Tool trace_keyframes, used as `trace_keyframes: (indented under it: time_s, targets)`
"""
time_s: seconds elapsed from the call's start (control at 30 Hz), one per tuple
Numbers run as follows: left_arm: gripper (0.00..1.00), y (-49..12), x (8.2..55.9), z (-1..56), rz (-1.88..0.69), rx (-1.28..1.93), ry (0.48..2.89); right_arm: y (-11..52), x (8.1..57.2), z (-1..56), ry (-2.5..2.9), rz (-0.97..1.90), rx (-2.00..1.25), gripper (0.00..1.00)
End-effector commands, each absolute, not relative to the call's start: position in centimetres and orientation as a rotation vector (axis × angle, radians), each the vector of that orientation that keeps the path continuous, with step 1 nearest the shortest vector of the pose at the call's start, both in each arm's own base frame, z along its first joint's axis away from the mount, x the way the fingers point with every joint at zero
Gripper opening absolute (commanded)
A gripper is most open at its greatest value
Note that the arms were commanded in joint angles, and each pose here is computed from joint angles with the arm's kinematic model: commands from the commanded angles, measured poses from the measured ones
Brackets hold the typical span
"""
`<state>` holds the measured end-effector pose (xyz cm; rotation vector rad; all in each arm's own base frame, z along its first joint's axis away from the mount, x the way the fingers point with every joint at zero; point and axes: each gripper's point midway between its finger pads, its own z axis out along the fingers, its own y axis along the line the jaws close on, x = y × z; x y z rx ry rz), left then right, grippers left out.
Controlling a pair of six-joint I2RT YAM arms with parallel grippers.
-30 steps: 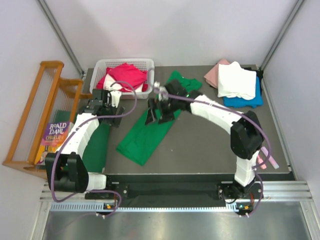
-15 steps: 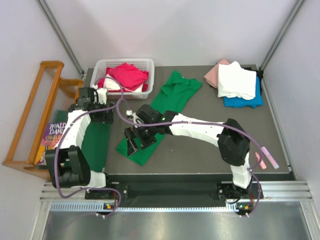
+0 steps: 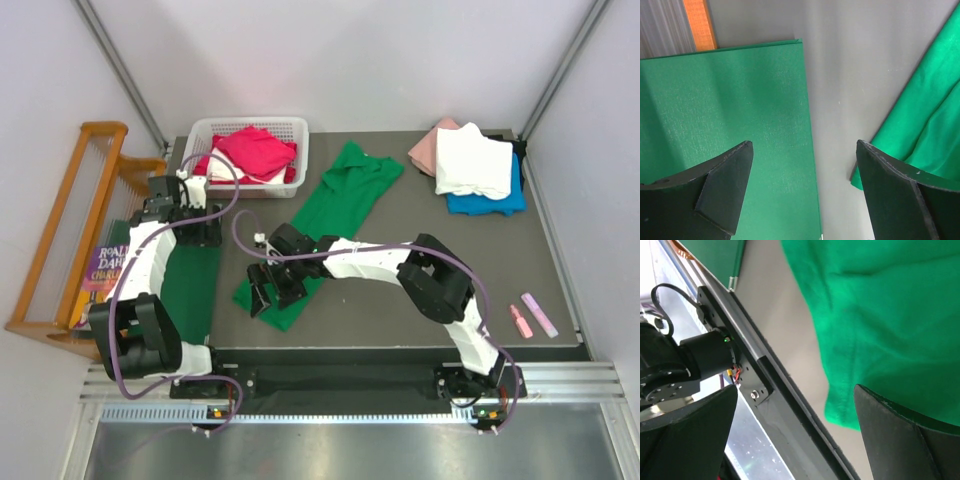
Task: Fold and stack the t-shirts
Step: Fold the tshirt
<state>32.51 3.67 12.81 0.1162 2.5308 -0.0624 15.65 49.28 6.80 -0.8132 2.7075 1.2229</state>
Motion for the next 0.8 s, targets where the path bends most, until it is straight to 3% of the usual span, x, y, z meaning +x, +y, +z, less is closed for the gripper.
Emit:
trace_keyframes:
  time_s: [0.0, 0.5, 0.77]
  targets:
    - [0.88, 3.8, 32.8, 14.3, -0.064, 0.14, 2.479, 49.9, 16.8, 7.4, 2.656, 1.353, -0.721, 1.0]
    - [0.88, 3.8, 33.1, 15.1, -0.067, 0.158, 2.463, 41.6, 14.7, 5.1, 2.796, 1.175, -0.544, 1.0]
    - [0.88, 3.5, 33.1, 15.6, -0.086, 0.17, 2.455, 35.2, 16.4, 4.6, 2.83, 1.03, -0.441, 1.0]
